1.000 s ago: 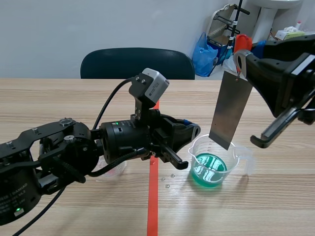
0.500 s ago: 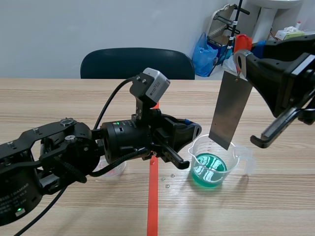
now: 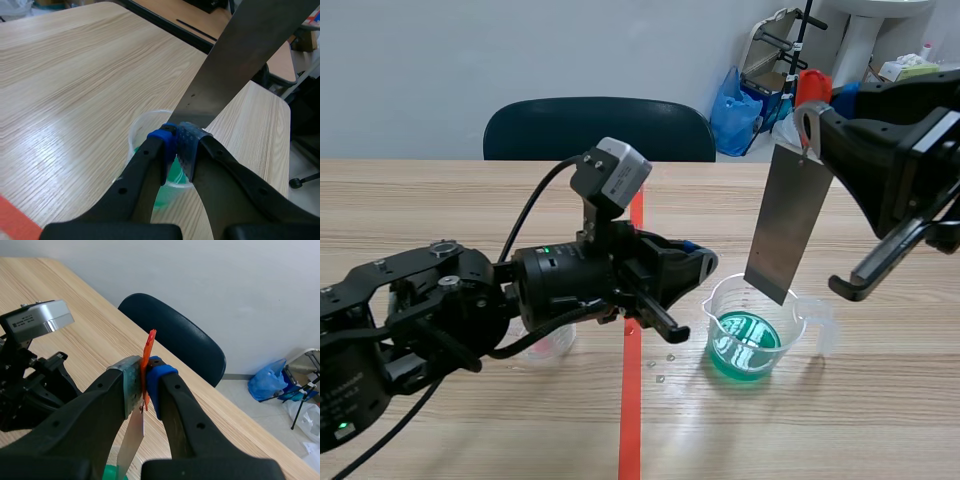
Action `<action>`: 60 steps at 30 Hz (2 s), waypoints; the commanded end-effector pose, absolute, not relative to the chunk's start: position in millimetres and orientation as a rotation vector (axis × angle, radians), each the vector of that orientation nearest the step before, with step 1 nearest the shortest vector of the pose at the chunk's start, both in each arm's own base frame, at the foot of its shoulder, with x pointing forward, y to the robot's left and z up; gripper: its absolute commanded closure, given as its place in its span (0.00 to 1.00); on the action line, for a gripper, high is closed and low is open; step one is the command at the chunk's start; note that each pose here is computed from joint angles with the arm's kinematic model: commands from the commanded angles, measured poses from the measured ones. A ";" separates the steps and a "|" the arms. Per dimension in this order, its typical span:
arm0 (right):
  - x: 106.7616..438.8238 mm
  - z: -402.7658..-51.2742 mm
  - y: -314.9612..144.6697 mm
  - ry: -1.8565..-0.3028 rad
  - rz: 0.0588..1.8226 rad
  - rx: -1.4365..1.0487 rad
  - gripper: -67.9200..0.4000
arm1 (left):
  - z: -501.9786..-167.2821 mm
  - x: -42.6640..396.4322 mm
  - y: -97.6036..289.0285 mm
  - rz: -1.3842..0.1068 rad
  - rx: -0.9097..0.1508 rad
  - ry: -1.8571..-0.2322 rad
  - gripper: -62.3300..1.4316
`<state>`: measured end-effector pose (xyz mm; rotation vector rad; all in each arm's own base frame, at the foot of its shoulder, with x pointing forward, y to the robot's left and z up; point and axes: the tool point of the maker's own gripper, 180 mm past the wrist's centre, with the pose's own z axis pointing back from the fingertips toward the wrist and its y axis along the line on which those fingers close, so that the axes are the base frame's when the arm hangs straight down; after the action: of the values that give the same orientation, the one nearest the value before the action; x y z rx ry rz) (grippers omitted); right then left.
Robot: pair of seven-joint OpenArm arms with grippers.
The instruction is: Do the redox reaction experiment
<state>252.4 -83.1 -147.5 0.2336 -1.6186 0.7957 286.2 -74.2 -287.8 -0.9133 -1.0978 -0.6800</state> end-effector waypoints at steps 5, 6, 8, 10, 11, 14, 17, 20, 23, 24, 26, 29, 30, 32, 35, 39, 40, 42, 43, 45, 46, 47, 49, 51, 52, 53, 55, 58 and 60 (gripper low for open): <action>252.2 -135.4 -82.4 -1.657 0.807 0.229 0.97 | -294.0 307.7 4.9 -0.596 -0.766 -1.166 0.93; 252.2 -135.4 -82.4 -1.657 0.807 0.229 0.97 | -296.1 307.7 20.4 -0.580 -0.744 -1.173 0.93; 252.2 -135.5 -82.5 -1.656 0.807 0.229 0.97 | -297.6 304.5 52.3 -0.551 -0.701 -1.190 0.93; 252.4 -135.9 -82.6 -1.654 0.807 0.228 0.97 | -296.3 294.9 82.3 -0.531 -0.670 -1.205 0.93; 252.4 -135.9 -82.6 -1.654 0.807 0.228 0.97 | -295.9 288.9 97.0 -0.521 -0.652 -1.210 0.93; 252.3 -135.9 -82.6 -1.654 0.807 0.228 0.97 | -296.5 267.7 138.5 -0.488 -0.588 -1.211 0.93; 252.3 -135.9 -82.6 -1.654 0.807 0.228 0.97 | -295.0 237.1 171.5 -0.448 -0.587 -1.201 0.93; 252.4 -135.9 -82.6 -1.654 0.807 0.228 0.97 | -294.0 206.3 202.9 -0.381 -0.552 -1.202 0.93; 252.4 -135.9 -82.6 -1.654 0.807 0.228 0.97 | -290.5 171.9 227.0 -0.359 -0.497 -1.216 0.93; 252.4 -135.9 -82.6 -1.654 0.807 0.228 0.97 | -288.4 160.4 232.8 -0.359 -0.480 -1.224 0.93; 252.4 -136.0 -82.6 -1.653 0.809 0.226 0.97 | -285.5 136.3 242.5 -0.366 -0.443 -1.227 0.93; 252.4 -136.5 -82.6 -1.652 0.813 0.222 0.97 | -280.8 102.8 253.1 -0.386 -0.376 -1.226 0.93; 252.4 -136.5 -82.6 -1.652 0.813 0.222 0.97 | -279.2 92.3 254.5 -0.399 -0.359 -1.225 0.93; 252.4 -136.5 -82.6 -1.652 0.813 0.222 0.97 | -276.9 72.7 255.8 -0.427 -0.328 -1.215 0.93; 252.4 -136.5 -82.6 -1.652 0.813 0.222 0.97 | -274.9 48.9 252.6 -0.454 -0.313 -1.196 0.90; 252.4 -136.5 -82.6 -1.652 0.813 0.222 0.97 | -276.5 38.9 246.3 -0.499 -0.281 -1.207 0.66; 252.4 -136.5 -82.6 -1.652 0.813 0.222 0.97 | -277.9 37.0 245.1 -0.509 -0.278 -1.201 0.57; 252.4 -136.5 -82.6 -1.652 0.814 0.222 0.97 | -278.8 35.4 245.1 -0.505 -0.276 -1.197 0.38; 252.4 -136.4 -82.6 -1.652 0.814 0.222 0.97 | -278.9 35.3 245.4 -0.503 -0.274 -1.197 0.28; 252.4 -136.5 -82.6 -1.652 0.814 0.222 0.97 | -278.1 36.6 246.9 -0.490 -0.270 -1.202 0.06; 252.4 -136.5 -82.6 -1.652 0.814 0.222 0.97 | -277.4 36.8 246.8 -0.490 -0.271 -1.206 0.00; 252.4 -136.5 -82.6 -1.652 0.814 0.222 0.97 | -277.5 36.8 246.8 -0.490 -0.271 -1.206 0.00; 252.4 -136.5 -82.6 -1.652 0.814 0.222 0.97 | -277.5 36.8 246.7 -0.490 -0.271 -1.206 0.00; 252.4 -136.5 -82.6 -1.652 0.814 0.222 0.97 | -277.5 36.8 246.8 -0.490 -0.271 -1.206 0.00; 252.4 -136.5 -82.6 -1.652 0.814 0.222 0.97 | -277.4 36.8 246.8 -0.490 -0.271 -1.206 0.00; 252.4 -136.5 -82.6 -1.652 0.814 0.222 0.97 | -277.4 36.8 246.8 -0.490 -0.271 -1.206 0.00; 252.4 -136.5 -82.6 -1.652 0.814 0.222 0.97 | -277.4 36.8 246.8 -0.490 -0.271 -1.206 0.00; 252.4 -136.5 -82.6 -1.652 0.814 0.222 0.97 | -277.5 36.8 246.8 -0.490 -0.271 -1.206 0.00; 252.4 -136.5 -82.6 -1.652 0.814 0.222 0.97 | -277.5 36.8 246.8 -0.490 -0.271 -1.206 0.00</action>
<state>252.5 -83.2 -147.9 0.2296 -1.6169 0.7993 34.1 249.2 -281.4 -0.2610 -1.1841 -0.4910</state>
